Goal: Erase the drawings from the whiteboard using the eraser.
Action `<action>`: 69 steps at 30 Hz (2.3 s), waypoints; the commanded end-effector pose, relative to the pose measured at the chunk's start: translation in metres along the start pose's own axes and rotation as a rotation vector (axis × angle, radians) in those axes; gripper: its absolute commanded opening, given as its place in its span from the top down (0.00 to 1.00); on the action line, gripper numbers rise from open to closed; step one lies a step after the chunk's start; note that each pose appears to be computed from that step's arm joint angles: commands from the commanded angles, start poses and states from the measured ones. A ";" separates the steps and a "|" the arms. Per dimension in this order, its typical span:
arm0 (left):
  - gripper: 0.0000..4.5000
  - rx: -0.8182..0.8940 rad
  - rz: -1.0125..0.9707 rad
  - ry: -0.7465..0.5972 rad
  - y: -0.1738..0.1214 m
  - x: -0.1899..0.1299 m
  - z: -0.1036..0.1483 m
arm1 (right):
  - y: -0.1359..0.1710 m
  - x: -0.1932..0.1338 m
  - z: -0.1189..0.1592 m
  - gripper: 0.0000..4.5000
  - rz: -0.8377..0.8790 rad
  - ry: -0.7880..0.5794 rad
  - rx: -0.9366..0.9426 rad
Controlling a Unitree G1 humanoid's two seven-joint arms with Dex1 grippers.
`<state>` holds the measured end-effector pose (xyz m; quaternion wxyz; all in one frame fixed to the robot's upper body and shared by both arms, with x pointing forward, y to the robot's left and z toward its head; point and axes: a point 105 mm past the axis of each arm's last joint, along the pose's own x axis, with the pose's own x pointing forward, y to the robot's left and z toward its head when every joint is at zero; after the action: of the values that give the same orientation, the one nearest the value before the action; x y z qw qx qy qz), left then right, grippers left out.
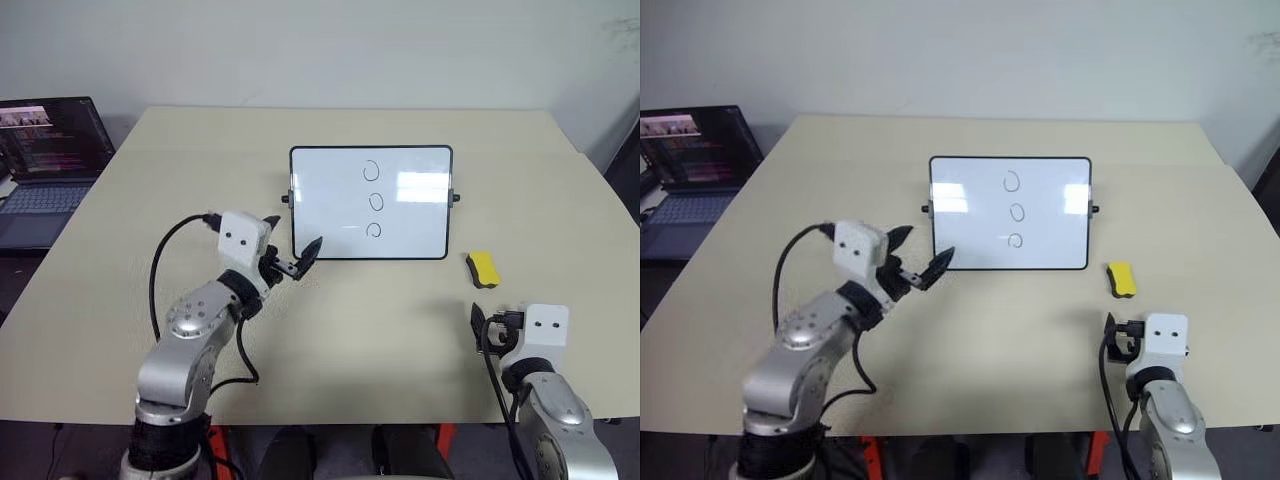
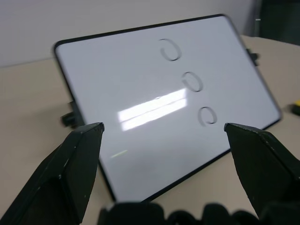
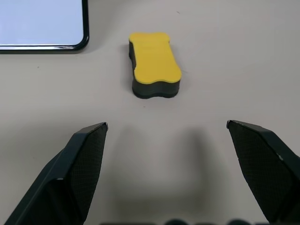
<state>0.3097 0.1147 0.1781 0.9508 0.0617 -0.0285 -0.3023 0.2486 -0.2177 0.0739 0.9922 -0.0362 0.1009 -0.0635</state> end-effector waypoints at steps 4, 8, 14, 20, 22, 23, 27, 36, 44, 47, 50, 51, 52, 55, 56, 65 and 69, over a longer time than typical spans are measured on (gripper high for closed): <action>0.00 0.009 -0.180 0.003 -0.019 0.003 0.019 | 0.000 0.001 0.010 0.01 0.003 -0.043 -0.008; 0.00 0.002 -0.193 0.027 -0.019 -0.001 0.014 | 0.000 0.001 0.011 0.01 0.001 -0.045 -0.009; 0.00 0.016 -0.219 0.058 -0.022 -0.006 0.008 | 0.001 0.003 0.013 0.01 0.000 -0.050 -0.010; 0.00 0.037 -0.242 0.072 -0.024 -0.007 0.004 | -0.001 0.005 0.014 0.01 -0.006 -0.053 -0.011; 0.00 0.041 -0.238 0.069 -0.022 -0.006 0.004 | -0.001 0.005 0.014 0.01 -0.004 -0.054 -0.013; 0.00 0.044 -0.236 0.068 -0.021 -0.005 0.005 | -0.001 0.006 0.014 0.01 -0.004 -0.054 -0.012; 0.00 0.034 -0.246 0.066 -0.021 -0.005 0.005 | -0.002 0.006 0.015 0.01 -0.003 -0.055 -0.014; 0.00 0.074 -0.202 0.039 -0.010 -0.004 0.010 | -0.002 0.007 0.014 0.01 -0.007 -0.054 -0.013; 0.00 0.105 -0.171 0.018 -0.002 -0.005 0.015 | -0.001 0.008 0.013 0.01 -0.007 -0.052 -0.010; 0.00 0.111 -0.168 0.017 -0.001 -0.005 0.015 | -0.001 0.009 0.014 0.01 -0.005 -0.053 -0.010; 0.00 0.105 -0.173 0.016 -0.001 -0.004 0.015 | -0.001 0.010 0.014 0.01 -0.001 -0.055 -0.012; 0.00 0.104 -0.175 0.016 -0.002 -0.004 0.015 | -0.001 0.010 0.015 0.01 0.000 -0.056 -0.013; 0.00 0.104 -0.177 0.015 -0.002 -0.004 0.014 | -0.001 0.010 0.015 0.01 0.001 -0.057 -0.015; 0.00 0.104 -0.179 0.014 -0.002 -0.003 0.014 | -0.003 0.012 0.017 0.01 0.008 -0.053 -0.031; 0.00 0.105 -0.180 0.013 -0.002 -0.003 0.014 | -0.004 0.013 0.018 0.01 0.015 -0.043 -0.041; 0.00 0.106 -0.218 0.016 -0.006 0.000 0.011 | -0.011 0.032 0.041 0.01 0.068 0.075 -0.017; 0.00 0.105 -0.225 0.009 -0.007 0.002 0.012 | -0.006 0.041 0.048 0.01 0.097 0.127 0.002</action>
<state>0.3078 0.1103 0.1762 0.9105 0.1044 -0.0043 -0.4001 0.2955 -0.2237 0.1037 0.9849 -0.0273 0.1703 -0.0154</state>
